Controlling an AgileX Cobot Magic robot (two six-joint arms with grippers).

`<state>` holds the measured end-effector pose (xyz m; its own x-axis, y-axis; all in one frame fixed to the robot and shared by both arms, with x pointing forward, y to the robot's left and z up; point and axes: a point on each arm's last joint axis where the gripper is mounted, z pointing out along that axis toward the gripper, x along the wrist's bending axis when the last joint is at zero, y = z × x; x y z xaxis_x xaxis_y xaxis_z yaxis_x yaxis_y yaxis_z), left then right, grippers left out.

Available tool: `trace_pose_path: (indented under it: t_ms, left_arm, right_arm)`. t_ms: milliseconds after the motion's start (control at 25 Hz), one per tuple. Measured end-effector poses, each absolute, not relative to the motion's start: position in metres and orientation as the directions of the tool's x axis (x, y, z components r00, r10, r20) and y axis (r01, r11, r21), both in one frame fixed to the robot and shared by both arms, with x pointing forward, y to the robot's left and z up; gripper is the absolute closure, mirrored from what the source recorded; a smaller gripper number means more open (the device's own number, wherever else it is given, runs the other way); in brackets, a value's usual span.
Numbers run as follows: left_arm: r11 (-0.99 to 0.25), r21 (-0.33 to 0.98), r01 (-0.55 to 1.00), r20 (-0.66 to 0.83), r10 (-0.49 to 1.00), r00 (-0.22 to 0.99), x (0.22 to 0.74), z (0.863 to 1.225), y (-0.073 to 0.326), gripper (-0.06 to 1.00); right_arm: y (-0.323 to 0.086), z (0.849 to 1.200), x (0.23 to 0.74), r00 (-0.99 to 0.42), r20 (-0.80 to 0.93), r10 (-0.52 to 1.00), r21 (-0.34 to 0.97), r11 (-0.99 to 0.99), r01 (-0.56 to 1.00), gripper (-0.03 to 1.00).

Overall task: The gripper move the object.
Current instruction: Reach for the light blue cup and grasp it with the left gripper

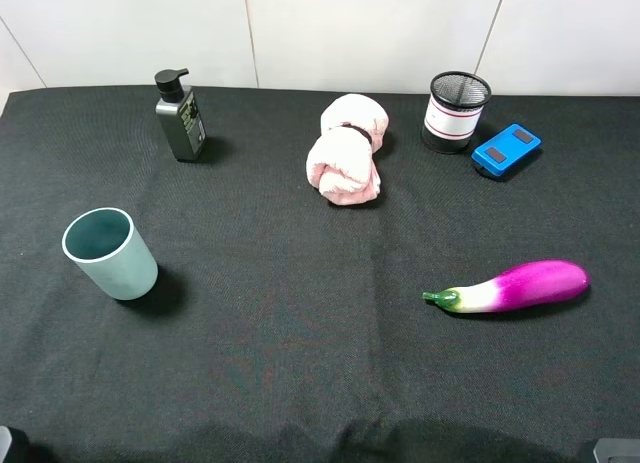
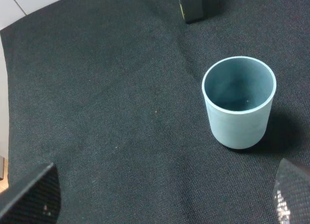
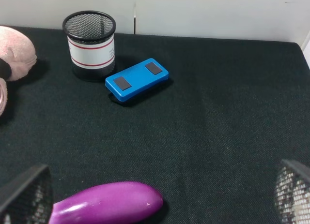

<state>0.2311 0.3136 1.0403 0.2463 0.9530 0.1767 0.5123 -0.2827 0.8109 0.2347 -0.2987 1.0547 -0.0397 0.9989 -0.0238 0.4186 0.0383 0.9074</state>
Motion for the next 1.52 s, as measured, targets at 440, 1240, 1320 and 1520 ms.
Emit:
trace_pose_path:
  t_ms: [440, 1240, 1320, 1520]
  left_arm:
    - [-0.283, 0.811, 0.512, 0.177, 0.953, 0.246, 0.231, 1.04, 0.314, 0.01]
    - [-0.246, 0.809, 0.535, 0.147, 0.964, 0.22, 0.234, 1.043, 0.314, 0.01]
    - [-0.246, 0.794, 0.556, 0.146, 0.965, 0.218, 0.238, 1.048, 0.313, 0.01]
    - [-0.261, 0.743, 0.617, 0.151, 0.962, 0.225, 0.255, 1.065, 0.309, 0.01]
  right_arm:
    - [-0.299, 1.055, 0.235, -0.04, -0.024, 0.999, 0.907, 0.038, 0.419, 0.27]
    - [-0.299, 1.055, 0.235, -0.04, -0.024, 0.999, 0.907, 0.038, 0.419, 0.27]
    - [-0.299, 1.055, 0.235, -0.04, -0.024, 0.999, 0.907, 0.038, 0.419, 0.27]
    - [-0.299, 1.055, 0.235, -0.04, -0.024, 0.999, 0.907, 0.038, 0.419, 0.27]
